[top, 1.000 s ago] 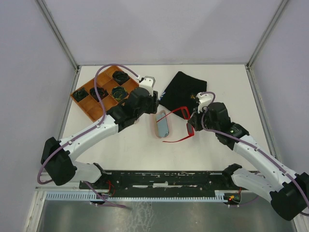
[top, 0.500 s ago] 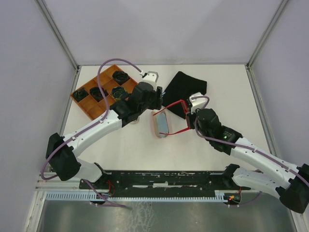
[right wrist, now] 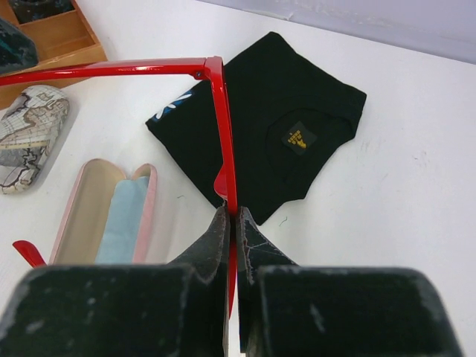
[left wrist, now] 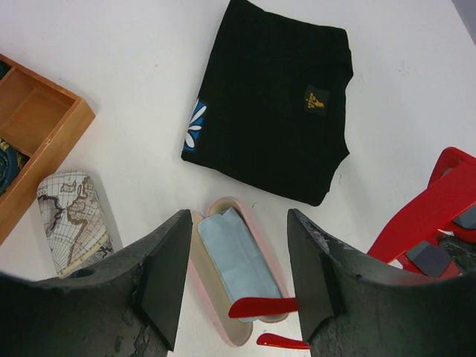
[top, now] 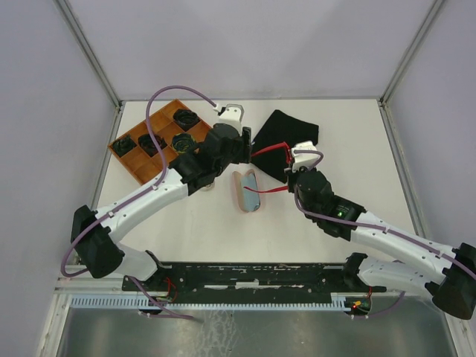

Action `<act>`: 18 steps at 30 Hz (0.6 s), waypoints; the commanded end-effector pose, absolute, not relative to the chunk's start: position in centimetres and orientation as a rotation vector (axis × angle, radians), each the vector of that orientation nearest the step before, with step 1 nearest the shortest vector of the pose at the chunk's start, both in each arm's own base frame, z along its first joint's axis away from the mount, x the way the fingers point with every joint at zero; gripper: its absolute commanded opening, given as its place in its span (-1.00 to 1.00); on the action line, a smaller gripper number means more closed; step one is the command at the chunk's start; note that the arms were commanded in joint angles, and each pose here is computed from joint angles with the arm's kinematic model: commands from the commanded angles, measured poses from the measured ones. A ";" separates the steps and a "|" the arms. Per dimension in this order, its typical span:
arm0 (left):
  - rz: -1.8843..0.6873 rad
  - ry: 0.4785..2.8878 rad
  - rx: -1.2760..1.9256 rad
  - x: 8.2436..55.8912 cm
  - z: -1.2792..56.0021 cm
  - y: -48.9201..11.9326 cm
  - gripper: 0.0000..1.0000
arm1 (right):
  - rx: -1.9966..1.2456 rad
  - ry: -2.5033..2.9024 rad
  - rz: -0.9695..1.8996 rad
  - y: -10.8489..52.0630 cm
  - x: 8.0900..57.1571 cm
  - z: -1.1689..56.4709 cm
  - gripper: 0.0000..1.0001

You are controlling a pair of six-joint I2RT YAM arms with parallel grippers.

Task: Organize the sunglasses
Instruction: Fold the sunglasses.

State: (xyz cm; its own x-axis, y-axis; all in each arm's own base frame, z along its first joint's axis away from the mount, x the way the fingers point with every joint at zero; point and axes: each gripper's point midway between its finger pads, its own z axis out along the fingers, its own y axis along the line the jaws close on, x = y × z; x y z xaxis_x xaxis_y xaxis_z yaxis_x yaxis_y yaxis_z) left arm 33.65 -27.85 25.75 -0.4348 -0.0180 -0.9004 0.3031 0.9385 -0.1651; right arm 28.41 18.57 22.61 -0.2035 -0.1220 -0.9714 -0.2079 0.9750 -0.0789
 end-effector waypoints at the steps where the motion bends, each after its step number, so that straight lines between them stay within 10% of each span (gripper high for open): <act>1: -0.428 1.916 0.149 34.0 29.0 -28.9 0.23 | -0.145 1.714 0.084 18.3 29.1 24.9 -1.00; 18: -0.456 1.960 0.284 32.9 26.6 -33.6 0.21 | -0.181 1.709 0.209 20.3 28.7 25.5 -1.00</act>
State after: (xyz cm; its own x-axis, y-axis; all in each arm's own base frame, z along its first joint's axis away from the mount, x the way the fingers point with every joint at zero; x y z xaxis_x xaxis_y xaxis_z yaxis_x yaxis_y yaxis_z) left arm 32.43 -31.84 24.02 -0.4582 0.0467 -0.8876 0.3724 0.9168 -0.1440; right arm 28.54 18.77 22.56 -0.2041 -0.1084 -0.9729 -0.2040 0.9767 -0.0661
